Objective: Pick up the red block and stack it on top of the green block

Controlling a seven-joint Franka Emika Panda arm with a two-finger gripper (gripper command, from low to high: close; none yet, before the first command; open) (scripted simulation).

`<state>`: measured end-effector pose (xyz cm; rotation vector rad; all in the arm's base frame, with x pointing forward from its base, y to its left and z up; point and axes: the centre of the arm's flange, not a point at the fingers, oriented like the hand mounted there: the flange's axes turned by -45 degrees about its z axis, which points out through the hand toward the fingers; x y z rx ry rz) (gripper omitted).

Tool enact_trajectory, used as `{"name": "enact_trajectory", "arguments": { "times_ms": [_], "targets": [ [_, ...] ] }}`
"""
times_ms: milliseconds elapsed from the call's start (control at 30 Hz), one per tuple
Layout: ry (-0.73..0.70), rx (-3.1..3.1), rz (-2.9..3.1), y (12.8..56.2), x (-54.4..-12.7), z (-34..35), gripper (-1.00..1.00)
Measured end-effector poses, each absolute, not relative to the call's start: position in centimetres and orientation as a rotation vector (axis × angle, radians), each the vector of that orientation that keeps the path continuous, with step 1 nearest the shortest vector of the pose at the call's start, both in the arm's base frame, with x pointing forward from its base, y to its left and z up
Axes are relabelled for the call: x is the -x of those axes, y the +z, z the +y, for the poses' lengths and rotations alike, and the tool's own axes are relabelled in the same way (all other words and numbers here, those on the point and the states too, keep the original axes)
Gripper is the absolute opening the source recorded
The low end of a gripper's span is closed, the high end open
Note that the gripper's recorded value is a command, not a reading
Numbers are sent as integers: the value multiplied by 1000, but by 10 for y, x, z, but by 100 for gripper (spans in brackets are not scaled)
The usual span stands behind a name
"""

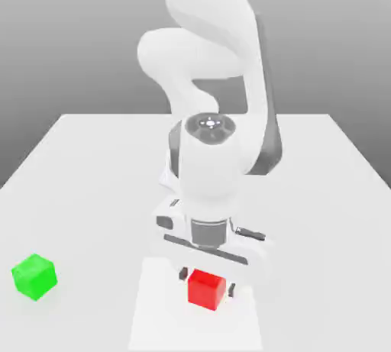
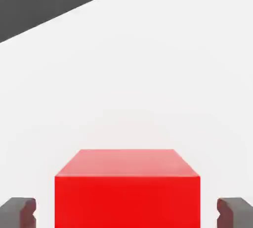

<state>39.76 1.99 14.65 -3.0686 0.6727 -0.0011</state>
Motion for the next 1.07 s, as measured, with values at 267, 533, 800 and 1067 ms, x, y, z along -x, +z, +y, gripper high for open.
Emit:
{"name": "enact_trajectory", "arguments": {
  "times_ms": [267,533,800,1067],
  "targets": [
    [-3,3070,672,182,-399,20,-100],
    [1,3017,872,223,-408,-116,-100],
    [-1,2965,1036,237,-363,-283,-100],
    [0,2969,1025,185,-362,-287,100]
  ]
}}
